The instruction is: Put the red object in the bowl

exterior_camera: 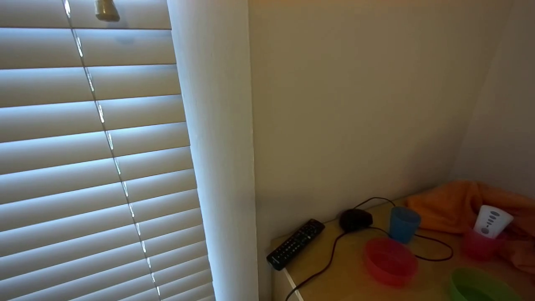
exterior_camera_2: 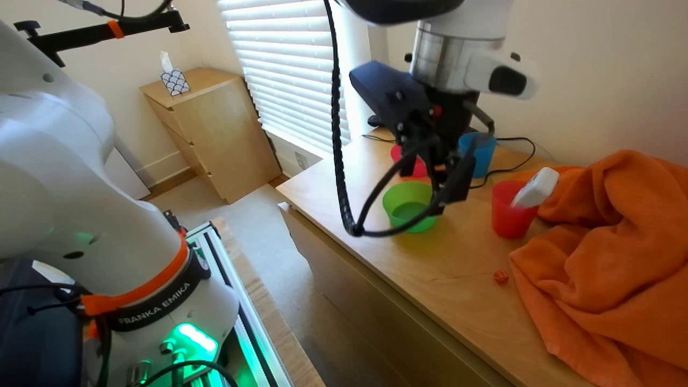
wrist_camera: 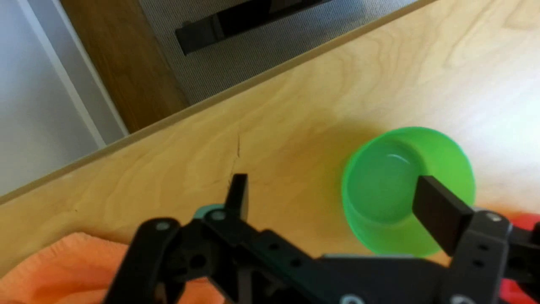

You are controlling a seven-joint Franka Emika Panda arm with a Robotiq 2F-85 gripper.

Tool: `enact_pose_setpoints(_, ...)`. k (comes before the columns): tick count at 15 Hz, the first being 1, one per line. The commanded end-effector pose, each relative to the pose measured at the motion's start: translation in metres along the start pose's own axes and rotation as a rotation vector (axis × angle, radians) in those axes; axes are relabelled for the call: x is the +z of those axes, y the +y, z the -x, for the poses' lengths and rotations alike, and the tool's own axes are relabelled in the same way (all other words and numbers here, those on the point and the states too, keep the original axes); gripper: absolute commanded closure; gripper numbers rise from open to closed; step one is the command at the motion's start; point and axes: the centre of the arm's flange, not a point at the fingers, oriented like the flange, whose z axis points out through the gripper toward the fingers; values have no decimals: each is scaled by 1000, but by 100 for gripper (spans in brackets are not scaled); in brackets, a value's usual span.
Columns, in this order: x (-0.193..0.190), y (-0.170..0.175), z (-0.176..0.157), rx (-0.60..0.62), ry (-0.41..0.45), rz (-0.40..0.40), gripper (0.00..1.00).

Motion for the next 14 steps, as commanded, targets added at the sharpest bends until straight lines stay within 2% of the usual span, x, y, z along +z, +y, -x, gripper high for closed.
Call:
enact_pose_setpoints(1,10,13,-1,18,-18,-15,0)
enact_pose_setpoints(4,21,36,-3,40,-39,-38,0)
enact_pose_setpoints(6,25,29,-1,-119,15,10,0)
enact_pose_setpoints(12,55,49,0,-434,58,142,0)
enact_pose_setpoints(14,62,62,0,-498,88,173,0)
